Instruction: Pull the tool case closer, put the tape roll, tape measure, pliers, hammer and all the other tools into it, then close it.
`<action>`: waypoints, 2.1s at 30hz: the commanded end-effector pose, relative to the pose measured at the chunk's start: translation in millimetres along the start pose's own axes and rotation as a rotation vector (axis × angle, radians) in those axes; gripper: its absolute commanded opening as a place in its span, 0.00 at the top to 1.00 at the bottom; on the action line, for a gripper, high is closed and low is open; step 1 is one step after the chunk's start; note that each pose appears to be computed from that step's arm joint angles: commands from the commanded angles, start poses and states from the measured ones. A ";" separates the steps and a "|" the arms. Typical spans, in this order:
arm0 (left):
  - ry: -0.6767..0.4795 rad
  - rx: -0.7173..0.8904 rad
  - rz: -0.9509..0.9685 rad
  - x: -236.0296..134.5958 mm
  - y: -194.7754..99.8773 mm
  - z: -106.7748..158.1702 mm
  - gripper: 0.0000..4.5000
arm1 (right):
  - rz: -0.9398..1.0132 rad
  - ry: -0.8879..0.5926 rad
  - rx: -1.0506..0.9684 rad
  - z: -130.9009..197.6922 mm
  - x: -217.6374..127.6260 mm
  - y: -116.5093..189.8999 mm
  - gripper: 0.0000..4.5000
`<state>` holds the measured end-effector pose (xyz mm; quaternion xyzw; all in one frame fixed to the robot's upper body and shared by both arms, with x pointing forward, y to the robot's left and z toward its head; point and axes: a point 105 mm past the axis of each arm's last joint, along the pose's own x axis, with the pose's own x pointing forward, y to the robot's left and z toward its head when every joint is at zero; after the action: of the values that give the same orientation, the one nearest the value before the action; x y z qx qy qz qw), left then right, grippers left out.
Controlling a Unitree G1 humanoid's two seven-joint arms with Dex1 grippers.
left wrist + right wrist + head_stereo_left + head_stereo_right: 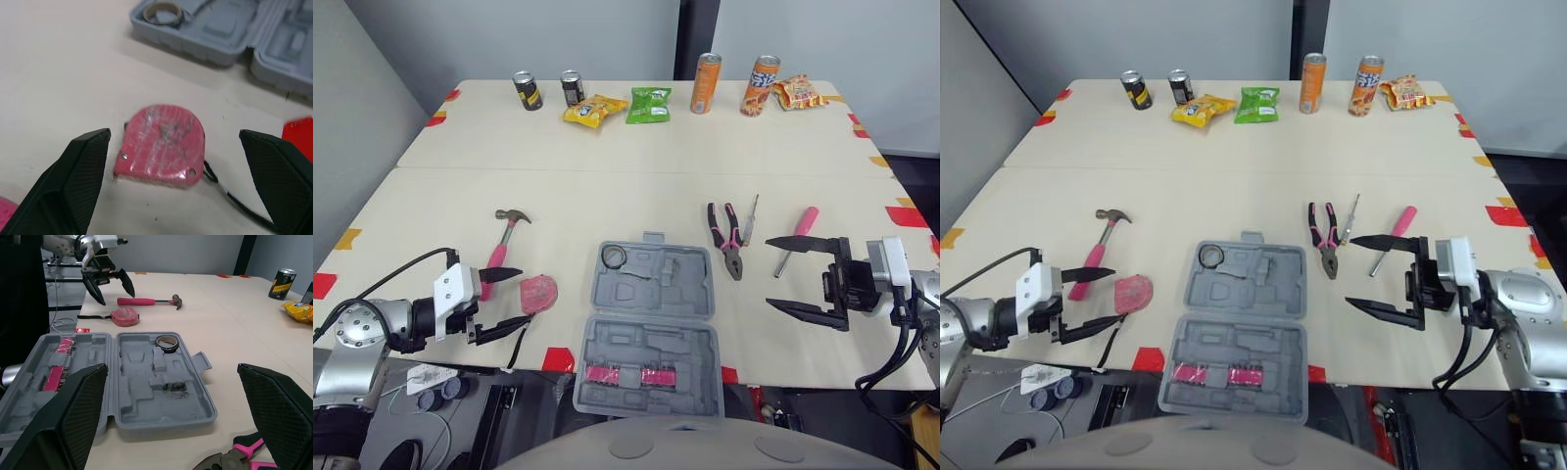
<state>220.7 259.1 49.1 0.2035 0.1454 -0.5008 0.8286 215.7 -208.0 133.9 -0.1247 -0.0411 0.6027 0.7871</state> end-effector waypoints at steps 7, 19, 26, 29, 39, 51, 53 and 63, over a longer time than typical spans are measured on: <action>0.016 0.042 -0.017 4.3 8.7 -14.3 0.01 | 0.018 -0.001 -0.052 12.0 -0.1 -0.9 0.00; 0.020 0.035 -0.047 17.2 14.2 -19.1 0.01 | 0.019 -0.004 -0.058 10.8 1.9 -2.6 0.00; 0.010 0.013 -0.079 25.5 11.9 -18.7 0.06 | 0.018 -0.004 -0.060 10.3 2.3 -1.6 0.00; 0.012 0.004 -0.076 26.3 12.2 -19.7 0.26 | 0.016 -0.002 -0.060 10.1 2.0 -1.3 0.00; -0.038 0.010 -0.069 23.2 15.3 -7.0 0.34 | 0.015 -0.002 -0.054 9.9 1.2 -0.7 0.00; -0.273 0.218 -0.185 63.5 18.9 114.3 0.34 | -0.093 -0.003 0.183 18.2 17.7 -17.2 0.00; -0.293 0.252 -0.210 77.5 16.8 129.9 0.34 | -0.141 0.048 0.247 15.1 24.7 -22.9 0.00; -0.383 0.432 -0.324 152.7 2.8 184.8 0.34 | -0.113 0.045 0.639 27.7 72.5 -19.9 0.00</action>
<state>296.2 56.6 142.9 0.2291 -0.0819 -0.6771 0.6945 252.3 -150.7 153.3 0.0876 0.1410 0.5290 0.8322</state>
